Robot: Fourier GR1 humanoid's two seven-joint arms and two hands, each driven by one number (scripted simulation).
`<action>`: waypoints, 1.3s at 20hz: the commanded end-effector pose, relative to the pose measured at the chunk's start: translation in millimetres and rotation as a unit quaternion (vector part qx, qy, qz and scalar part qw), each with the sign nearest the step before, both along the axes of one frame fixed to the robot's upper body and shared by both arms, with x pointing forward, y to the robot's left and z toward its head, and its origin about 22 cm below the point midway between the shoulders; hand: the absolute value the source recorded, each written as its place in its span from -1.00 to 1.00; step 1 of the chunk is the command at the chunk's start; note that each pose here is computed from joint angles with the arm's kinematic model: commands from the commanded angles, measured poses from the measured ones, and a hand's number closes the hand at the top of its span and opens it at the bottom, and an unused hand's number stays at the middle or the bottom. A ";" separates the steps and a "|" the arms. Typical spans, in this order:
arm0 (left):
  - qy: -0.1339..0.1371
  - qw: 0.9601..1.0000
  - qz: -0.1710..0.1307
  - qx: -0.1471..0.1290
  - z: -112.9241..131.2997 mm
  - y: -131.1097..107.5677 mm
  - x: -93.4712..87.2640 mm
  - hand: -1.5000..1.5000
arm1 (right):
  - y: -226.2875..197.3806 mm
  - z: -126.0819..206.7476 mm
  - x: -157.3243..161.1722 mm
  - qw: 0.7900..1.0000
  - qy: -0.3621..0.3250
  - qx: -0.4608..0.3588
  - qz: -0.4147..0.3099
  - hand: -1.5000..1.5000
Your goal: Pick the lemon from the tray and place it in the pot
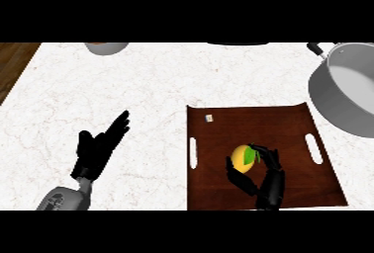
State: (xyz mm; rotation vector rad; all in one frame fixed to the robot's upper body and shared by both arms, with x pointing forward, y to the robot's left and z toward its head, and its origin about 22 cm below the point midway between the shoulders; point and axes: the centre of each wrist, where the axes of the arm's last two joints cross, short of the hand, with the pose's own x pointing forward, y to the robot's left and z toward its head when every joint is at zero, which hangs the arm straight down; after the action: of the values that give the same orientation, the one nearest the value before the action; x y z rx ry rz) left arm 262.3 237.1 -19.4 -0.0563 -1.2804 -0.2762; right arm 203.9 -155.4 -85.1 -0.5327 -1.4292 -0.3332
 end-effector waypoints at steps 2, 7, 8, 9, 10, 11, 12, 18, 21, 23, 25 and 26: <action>0.002 1.000 -0.004 -0.001 -0.3 7.9 5.7 0.00 | 12.3 -15.6 -2.5 1.000 0.001 -0.019 0.000 1.00; 0.006 1.000 0.020 0.001 -4.0 13.4 -3.6 0.00 | -182.9 16.7 -23.1 0.997 -0.026 -0.054 0.052 1.00; 0.008 1.000 0.022 0.002 -7.0 16.8 -8.2 0.00 | -206.9 22.7 -29.9 0.997 -0.020 -0.065 0.047 1.00; 0.006 1.000 0.021 -0.003 -3.5 13.5 -6.4 0.00 | -224.7 28.5 -32.2 0.996 -0.015 -0.075 0.053 1.00; 0.008 0.999 0.032 0.001 -4.9 20.1 -6.3 0.00 | -249.7 38.4 -38.3 0.994 -0.017 -0.088 0.062 1.00; 0.006 1.000 0.024 0.002 -6.0 13.7 -7.1 0.00 | -277.1 50.1 -41.2 0.991 -0.020 -0.113 0.064 1.00; 0.006 1.000 0.030 -0.005 -8.2 12.9 -9.7 0.00 | -298.6 61.2 -48.9 0.991 -0.024 -0.113 0.070 1.00; 0.000 1.000 -0.006 -0.001 -5.0 14.1 -8.0 0.00 | -400.6 94.7 -95.2 0.986 -0.045 -0.151 0.054 1.00; -0.001 1.000 -0.007 -0.005 -0.2 -4.8 3.0 0.00 | -425.7 100.1 -103.4 0.983 -0.043 -0.171 0.055 1.00; 0.003 1.000 -0.007 0.000 -0.6 8.9 -4.1 0.00 | -443.9 120.0 -105.7 0.977 -0.038 -0.204 0.047 1.00; -0.005 1.000 -0.004 0.000 -15.2 -8.0 3.4 0.00 | -450.2 131.3 -96.7 0.971 -0.031 -0.232 0.055 1.00; 0.004 1.000 -0.010 0.003 -2.0 19.3 -3.7 0.00 | -444.2 118.6 -87.8 0.969 -0.044 -0.235 0.059 1.00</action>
State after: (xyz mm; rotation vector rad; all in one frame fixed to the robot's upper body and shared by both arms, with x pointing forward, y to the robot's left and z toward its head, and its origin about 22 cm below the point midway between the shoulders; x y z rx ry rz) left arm 260.1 242.1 -24.5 -0.0632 -1.2799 -0.2828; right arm 112.0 -584.5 21.9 -0.7725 -1.6004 0.0373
